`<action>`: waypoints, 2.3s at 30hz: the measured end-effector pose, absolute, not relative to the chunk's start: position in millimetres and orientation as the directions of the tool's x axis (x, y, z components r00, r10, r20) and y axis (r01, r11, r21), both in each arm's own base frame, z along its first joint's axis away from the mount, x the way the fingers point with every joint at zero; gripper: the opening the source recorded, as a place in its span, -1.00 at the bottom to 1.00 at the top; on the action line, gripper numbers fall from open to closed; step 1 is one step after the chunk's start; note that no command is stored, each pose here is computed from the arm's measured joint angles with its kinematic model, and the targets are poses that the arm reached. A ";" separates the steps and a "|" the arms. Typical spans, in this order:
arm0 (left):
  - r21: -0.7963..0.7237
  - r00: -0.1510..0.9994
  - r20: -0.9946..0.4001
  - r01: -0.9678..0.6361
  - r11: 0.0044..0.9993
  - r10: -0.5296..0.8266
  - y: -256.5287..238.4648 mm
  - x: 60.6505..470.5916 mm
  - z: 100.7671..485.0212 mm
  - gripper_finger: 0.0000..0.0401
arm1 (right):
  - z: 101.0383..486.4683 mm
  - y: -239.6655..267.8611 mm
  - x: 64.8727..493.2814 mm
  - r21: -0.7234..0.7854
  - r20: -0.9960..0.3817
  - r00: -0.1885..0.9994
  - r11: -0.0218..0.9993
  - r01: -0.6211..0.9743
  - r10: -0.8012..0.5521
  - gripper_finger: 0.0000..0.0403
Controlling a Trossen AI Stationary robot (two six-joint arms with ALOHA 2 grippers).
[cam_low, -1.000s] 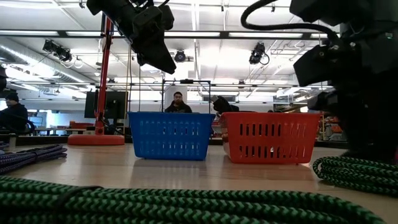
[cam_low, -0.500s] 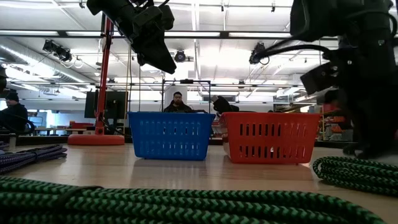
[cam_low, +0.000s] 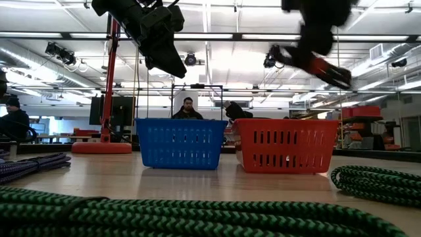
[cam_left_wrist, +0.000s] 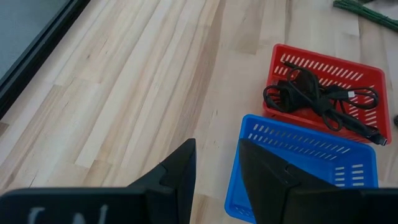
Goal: Pick & Place USB Port
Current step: Put the black charger cable into the red bin
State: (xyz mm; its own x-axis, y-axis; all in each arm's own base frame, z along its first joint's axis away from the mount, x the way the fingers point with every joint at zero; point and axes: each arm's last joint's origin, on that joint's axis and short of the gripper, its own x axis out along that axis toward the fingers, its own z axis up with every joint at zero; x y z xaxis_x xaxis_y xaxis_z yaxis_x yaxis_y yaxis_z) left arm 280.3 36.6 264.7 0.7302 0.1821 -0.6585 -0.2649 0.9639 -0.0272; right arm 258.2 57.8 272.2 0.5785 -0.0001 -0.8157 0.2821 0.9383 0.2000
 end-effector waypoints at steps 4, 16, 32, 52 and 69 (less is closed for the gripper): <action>-0.026 0.730 -0.659 -0.264 0.964 0.182 36.6 280.3 264.6 -0.37 | 292.8 66.0 274.2 0.310 -0.622 0.783 0.928 0.208 0.032 -0.82; -0.007 0.719 -0.671 -0.250 0.968 0.181 36.5 279.2 263.4 -0.37 | 253.7 101.5 308.1 0.279 -0.610 0.793 0.935 0.218 -0.003 -0.82; 0.003 0.711 -0.680 -0.243 0.970 0.180 36.5 278.5 262.6 -0.37 | 235.7 101.9 308.3 0.213 -0.654 0.737 0.895 0.392 -0.168 -0.82; -0.003 0.701 -0.691 -0.249 0.968 0.179 36.3 277.5 261.5 -0.37 | 187.8 97.5 290.5 0.302 -0.619 0.750 0.811 0.501 -0.232 -0.82; -0.009 0.702 -0.690 -0.255 0.967 0.179 36.4 277.6 261.6 -0.37 | 179.9 94.7 288.5 0.322 -0.536 0.801 0.812 0.487 -0.268 -0.20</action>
